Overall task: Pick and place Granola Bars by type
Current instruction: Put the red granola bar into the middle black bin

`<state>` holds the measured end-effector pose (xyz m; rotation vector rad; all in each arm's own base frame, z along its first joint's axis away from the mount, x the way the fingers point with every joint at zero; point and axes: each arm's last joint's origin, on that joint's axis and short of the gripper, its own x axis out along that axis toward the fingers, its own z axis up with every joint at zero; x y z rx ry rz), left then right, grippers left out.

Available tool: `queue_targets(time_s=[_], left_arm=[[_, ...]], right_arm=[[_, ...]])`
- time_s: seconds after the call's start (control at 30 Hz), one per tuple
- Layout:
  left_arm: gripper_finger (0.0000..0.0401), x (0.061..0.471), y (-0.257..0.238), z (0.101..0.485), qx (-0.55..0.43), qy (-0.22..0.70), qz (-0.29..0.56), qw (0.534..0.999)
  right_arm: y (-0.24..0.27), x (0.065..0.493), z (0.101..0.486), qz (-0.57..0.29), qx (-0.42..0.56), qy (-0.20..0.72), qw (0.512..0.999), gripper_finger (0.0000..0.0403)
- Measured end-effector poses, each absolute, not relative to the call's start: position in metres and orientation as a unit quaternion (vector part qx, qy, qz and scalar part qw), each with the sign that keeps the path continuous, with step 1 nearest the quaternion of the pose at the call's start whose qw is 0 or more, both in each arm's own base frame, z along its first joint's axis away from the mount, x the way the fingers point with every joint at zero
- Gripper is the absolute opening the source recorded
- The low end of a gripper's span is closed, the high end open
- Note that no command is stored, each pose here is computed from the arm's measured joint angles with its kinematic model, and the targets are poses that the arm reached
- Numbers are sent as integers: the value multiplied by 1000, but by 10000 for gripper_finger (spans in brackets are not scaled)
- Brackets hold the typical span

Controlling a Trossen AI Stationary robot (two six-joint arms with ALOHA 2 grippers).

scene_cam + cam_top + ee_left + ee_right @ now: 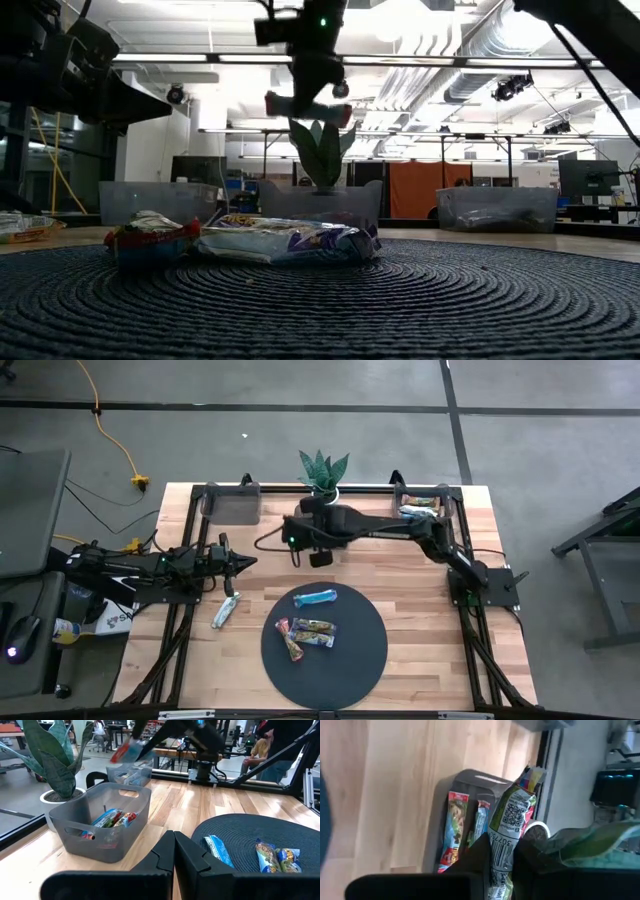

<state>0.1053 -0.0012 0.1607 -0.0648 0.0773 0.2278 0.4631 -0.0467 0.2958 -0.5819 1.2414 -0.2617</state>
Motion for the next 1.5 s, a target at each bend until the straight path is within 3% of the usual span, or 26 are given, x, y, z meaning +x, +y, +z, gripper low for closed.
queue_targets(time_s=[0.2,0.67,1.5], left_arm=[[1,105,-1,161,-32,39,114,992],[1,105,-1,161,-32,39,114,992],[1,105,-1,161,-32,39,114,992]], right_arm=[[-66,469,275,-70,-249,594,761,44],[-94,479,224,-82,-242,648,718,44],[-102,478,219,-66,-210,652,726,47]])
